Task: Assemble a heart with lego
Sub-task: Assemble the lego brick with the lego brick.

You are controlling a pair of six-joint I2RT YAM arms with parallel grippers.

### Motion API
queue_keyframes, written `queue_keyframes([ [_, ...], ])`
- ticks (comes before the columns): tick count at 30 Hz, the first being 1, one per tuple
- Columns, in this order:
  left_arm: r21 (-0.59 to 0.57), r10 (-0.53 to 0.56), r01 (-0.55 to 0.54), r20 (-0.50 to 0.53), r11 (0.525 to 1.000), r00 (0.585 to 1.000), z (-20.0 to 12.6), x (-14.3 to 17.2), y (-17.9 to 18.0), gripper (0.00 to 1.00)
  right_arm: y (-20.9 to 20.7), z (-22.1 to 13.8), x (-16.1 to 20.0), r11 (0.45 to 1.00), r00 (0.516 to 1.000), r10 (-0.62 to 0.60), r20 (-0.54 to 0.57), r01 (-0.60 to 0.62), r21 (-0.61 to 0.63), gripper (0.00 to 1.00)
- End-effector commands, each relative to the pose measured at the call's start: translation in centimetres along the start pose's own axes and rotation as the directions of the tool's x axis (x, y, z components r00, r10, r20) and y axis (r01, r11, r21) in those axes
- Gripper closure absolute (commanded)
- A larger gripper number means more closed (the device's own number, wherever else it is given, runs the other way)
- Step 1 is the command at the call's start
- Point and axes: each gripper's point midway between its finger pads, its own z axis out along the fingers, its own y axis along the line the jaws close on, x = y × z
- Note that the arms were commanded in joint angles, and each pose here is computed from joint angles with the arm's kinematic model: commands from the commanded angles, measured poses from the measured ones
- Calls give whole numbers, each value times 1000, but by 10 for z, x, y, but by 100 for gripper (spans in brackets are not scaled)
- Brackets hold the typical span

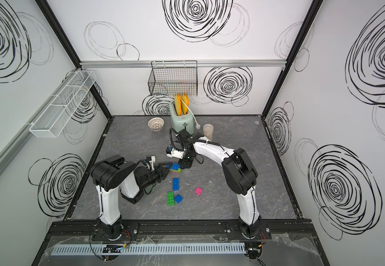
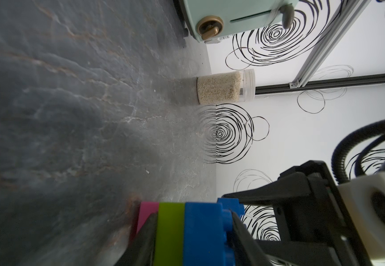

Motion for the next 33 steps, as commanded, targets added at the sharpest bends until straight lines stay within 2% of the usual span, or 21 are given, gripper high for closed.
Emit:
queue_keyframes([
  [1, 160, 65, -70, 37, 985, 997, -4, -7, -37, 67, 4, 7, -3, 999, 999, -32, -11, 32, -26, 72],
  [19, 163, 64, -68, 28, 984, 998, -2, -6, -37, 67, 18, 23, -9, 996, 997, -74, -29, 72, -56, 73],
  [27, 162, 61, -64, 23, 985, 998, -2, -5, -36, 67, 24, 29, -9, 995, 995, -102, 9, 102, 13, 74],
  [33, 159, 61, -63, 19, 985, 998, 0, -4, -35, 67, 30, 40, 4, 996, 995, -95, 12, 95, -3, 74],
])
